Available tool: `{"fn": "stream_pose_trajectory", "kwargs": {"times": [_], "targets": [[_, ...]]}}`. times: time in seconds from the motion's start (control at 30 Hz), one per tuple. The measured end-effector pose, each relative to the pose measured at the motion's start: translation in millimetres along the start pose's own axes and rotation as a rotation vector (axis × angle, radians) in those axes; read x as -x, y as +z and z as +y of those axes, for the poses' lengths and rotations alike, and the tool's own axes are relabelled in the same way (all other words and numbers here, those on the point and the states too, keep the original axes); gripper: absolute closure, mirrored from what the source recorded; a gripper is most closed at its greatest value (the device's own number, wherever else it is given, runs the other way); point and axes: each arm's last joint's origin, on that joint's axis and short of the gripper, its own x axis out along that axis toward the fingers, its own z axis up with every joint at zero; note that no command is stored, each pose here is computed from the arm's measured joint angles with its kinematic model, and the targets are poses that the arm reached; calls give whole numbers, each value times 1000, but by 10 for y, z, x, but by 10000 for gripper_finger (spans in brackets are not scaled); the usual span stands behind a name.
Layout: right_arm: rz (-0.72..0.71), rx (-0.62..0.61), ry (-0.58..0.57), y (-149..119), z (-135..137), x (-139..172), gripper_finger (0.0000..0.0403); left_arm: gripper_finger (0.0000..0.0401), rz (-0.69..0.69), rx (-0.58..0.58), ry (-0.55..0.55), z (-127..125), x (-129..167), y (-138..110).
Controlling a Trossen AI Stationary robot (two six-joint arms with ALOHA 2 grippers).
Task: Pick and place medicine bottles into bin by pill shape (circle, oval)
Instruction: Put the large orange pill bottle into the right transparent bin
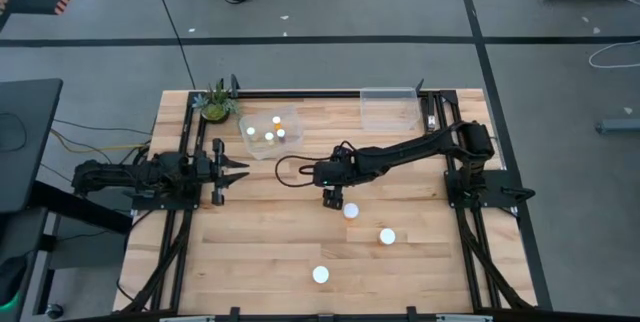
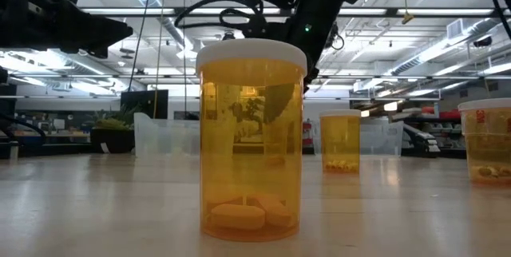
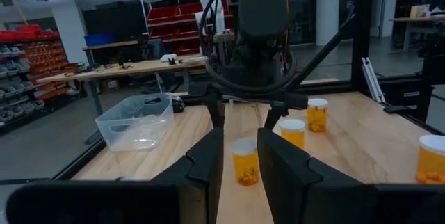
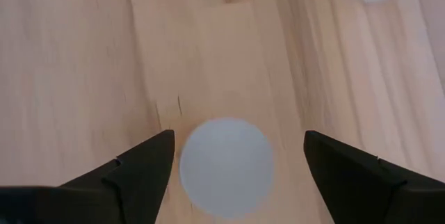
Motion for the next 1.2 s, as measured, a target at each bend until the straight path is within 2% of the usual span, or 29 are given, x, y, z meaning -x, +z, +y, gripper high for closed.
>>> {"fn": "stream_pose_trajectory", "kwargs": {"times": [0.47, 0.67, 1.0, 1.2], "targets": [[39, -12, -7, -38, -7, -2, 145, 303, 0, 0, 0, 0, 0, -1], [46, -25, 31, -35, -14, -5, 167, 302, 1, 0, 0, 0, 0, -1], [48, -27, 44, -32, -28, 2, 174, 302, 1, 0, 0, 0, 0, -2], [14, -24, 30, -3, -90, 159, 175, 304, 2, 0, 0, 0, 0, -3]]}}
